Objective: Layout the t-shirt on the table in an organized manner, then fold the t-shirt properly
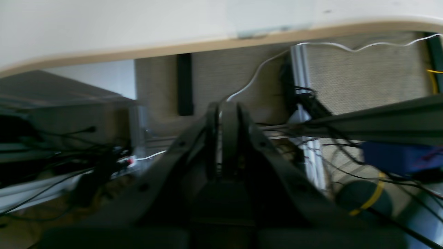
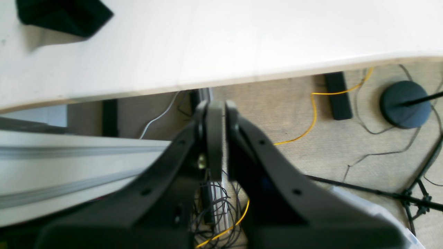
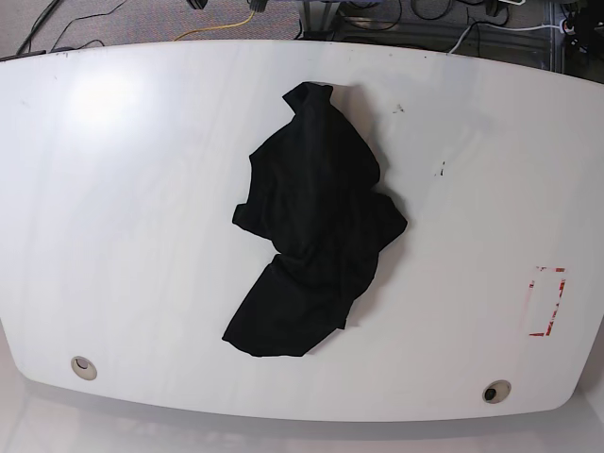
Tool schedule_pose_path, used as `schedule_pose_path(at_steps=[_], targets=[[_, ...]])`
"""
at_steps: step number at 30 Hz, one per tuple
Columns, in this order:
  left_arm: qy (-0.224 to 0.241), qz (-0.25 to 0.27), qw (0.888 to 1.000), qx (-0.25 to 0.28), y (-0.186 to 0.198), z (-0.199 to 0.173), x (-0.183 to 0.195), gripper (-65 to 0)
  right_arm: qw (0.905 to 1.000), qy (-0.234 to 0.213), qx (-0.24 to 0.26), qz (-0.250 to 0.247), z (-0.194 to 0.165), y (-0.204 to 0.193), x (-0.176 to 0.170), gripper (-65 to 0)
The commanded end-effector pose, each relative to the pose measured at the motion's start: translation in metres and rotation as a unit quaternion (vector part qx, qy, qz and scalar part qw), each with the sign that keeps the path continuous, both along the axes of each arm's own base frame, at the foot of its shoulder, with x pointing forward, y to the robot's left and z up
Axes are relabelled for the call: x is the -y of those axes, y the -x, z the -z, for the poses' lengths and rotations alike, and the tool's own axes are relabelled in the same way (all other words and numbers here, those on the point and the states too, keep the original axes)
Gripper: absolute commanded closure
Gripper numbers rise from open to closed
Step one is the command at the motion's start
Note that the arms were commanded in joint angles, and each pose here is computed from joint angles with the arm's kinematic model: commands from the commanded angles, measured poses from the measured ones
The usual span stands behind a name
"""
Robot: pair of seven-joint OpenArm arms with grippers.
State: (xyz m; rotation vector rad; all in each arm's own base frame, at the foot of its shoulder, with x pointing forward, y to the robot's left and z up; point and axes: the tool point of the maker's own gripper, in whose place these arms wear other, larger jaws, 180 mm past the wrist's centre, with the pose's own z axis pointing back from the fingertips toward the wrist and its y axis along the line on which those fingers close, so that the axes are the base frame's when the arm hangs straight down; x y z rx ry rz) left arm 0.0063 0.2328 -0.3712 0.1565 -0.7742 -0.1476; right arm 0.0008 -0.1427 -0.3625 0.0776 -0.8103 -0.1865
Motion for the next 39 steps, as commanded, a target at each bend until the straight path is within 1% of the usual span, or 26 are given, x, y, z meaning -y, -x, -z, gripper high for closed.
schedule_pose_path(at_steps=[1, 5, 12, 23, 34, 39], targets=[[-0.008, 0.000, 1.000, 0.012, 0.000, -0.009, -0.005, -0.6, 0.9998, 0.006, 0.020, 0.002, -0.010, -0.002, 0.003, -1.6], [-0.017, 0.005, 0.999, 0.043, -0.008, -0.019, -0.010, -0.6, 0.9997, 0.006, 0.025, 0.004, -0.012, -0.003, 0.003, -1.6], [-0.016, 0.009, 0.998, 0.060, -0.016, -0.023, -0.009, -0.6, 0.9997, 0.007, 0.025, 0.003, -0.012, -0.003, 0.004, -1.6], [-0.015, 0.009, 0.992, 0.123, -0.060, -0.028, -0.008, -0.7, 0.9996, 0.007, 0.028, 0.002, -0.013, -0.005, 0.004, -1.6], [-0.016, 0.006, 0.982, 0.190, -0.105, -0.039, -0.009, -0.8, 0.9972, 0.008, 0.075, 0.001, -0.014, -0.039, 0.004, -1.7], [-0.017, 0.006, 0.979, 0.202, -0.115, -0.041, -0.010, -0.8, 0.9956, 0.008, 0.094, 0.002, -0.015, -0.053, 0.004, -1.7]])
